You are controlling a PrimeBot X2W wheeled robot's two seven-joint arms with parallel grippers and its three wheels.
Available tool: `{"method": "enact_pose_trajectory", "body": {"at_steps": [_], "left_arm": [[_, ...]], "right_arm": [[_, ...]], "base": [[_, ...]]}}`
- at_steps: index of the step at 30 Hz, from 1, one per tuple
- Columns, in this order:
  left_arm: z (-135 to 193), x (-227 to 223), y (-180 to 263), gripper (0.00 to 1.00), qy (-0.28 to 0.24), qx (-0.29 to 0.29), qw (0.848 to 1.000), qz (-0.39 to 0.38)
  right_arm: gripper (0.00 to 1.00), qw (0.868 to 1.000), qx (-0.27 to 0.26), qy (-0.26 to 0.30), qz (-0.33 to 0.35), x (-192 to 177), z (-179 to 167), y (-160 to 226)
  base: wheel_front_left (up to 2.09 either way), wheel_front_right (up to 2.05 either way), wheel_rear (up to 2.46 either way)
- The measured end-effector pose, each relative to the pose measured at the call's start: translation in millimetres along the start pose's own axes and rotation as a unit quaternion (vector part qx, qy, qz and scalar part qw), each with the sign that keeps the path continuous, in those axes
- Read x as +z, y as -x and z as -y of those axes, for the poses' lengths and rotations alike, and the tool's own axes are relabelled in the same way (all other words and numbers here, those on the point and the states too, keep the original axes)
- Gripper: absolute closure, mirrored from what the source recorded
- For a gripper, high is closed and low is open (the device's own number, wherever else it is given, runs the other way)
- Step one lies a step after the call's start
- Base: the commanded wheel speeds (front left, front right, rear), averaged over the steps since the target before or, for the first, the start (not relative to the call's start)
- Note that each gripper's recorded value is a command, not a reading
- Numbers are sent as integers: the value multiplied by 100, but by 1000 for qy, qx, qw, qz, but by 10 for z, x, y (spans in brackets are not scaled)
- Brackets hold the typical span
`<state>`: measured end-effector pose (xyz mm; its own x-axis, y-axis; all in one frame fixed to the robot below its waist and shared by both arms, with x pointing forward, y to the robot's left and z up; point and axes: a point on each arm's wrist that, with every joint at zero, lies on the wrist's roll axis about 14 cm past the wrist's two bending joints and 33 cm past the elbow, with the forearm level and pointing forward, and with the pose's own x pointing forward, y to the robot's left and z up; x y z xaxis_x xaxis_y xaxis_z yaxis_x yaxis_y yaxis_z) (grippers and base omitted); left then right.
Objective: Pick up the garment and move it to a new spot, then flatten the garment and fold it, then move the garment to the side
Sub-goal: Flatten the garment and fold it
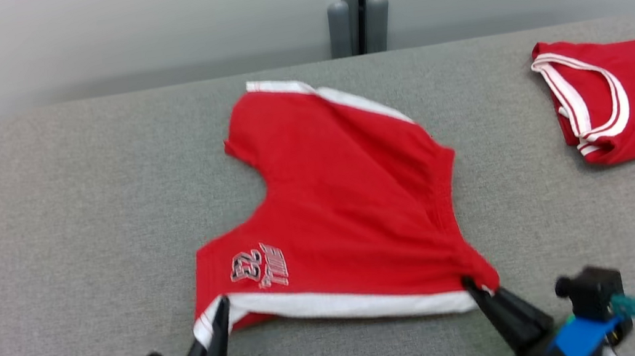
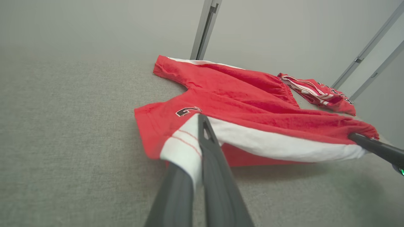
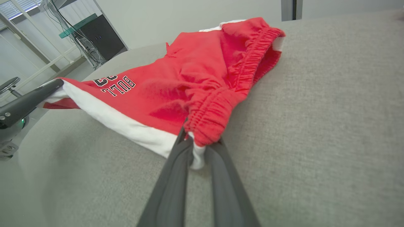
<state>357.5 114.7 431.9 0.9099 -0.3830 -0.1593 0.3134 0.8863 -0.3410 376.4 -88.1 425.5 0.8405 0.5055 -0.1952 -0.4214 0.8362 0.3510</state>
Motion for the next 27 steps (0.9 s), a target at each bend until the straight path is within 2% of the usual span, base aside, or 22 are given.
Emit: {"method": "enact_pose_trajectory", "body": {"at_steps": [9, 15, 19, 27], "left_arm": [[136, -246, 414, 100, 14, 3, 1000, -25], [126, -273, 398, 100, 13, 2, 999, -31], [77, -128, 225, 100, -17, -15, 1000, -21], [-89, 449, -418, 100, -99, -58, 993, 16]], "right_arm": [[100, 999, -19, -29, -36, -334, -107, 516], [100, 999, -26, -38, -22, -239, -144, 522], [100, 999, -25, -36, 12, -29, -161, 394], [100, 995, -51, -37, 73, 411, 55, 56]], "base": [[0, 0, 0], [0, 0, 0], [0, 0, 0], [0, 0, 0]]}}
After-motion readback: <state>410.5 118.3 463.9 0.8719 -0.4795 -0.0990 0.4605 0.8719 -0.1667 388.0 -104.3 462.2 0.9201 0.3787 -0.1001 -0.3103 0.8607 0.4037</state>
